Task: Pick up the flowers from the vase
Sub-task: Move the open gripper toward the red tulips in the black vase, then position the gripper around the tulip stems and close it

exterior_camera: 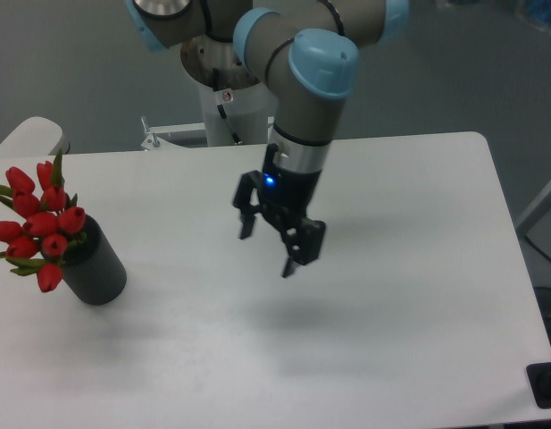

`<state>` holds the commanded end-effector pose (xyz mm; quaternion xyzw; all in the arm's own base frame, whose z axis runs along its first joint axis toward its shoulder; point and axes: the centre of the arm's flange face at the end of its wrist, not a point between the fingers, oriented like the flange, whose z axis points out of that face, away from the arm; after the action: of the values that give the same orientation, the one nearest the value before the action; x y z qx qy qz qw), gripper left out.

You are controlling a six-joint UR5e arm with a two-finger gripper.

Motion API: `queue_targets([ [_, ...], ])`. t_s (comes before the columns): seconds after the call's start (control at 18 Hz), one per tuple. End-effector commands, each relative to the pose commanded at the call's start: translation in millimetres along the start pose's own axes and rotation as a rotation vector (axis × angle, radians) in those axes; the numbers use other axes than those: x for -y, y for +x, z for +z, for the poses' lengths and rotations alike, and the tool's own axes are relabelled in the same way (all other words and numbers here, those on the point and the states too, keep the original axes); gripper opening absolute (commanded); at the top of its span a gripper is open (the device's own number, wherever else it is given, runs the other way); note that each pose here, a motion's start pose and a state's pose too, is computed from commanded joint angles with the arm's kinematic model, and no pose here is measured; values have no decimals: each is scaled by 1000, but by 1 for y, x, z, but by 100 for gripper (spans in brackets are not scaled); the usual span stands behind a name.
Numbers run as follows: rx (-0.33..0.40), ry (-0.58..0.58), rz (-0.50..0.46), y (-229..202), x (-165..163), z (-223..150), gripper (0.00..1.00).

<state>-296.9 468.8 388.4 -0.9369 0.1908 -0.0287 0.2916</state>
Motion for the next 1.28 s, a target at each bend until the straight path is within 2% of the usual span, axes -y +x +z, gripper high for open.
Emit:
queue_targets([
  [0.22, -104, 150, -31, 38, -1, 15, 100],
  [0.39, -204, 311, -112, 60, 4, 27, 100],
  [0.5, -228, 361, -108, 70, 5, 33, 100],
  [0.67, -266, 376, -54, 92, 20, 55, 100],
  [0.94, -323, 367, -38, 109, 32, 84, 100],
  [1.28, -367, 354, -77, 116, 58, 104, 100],
])
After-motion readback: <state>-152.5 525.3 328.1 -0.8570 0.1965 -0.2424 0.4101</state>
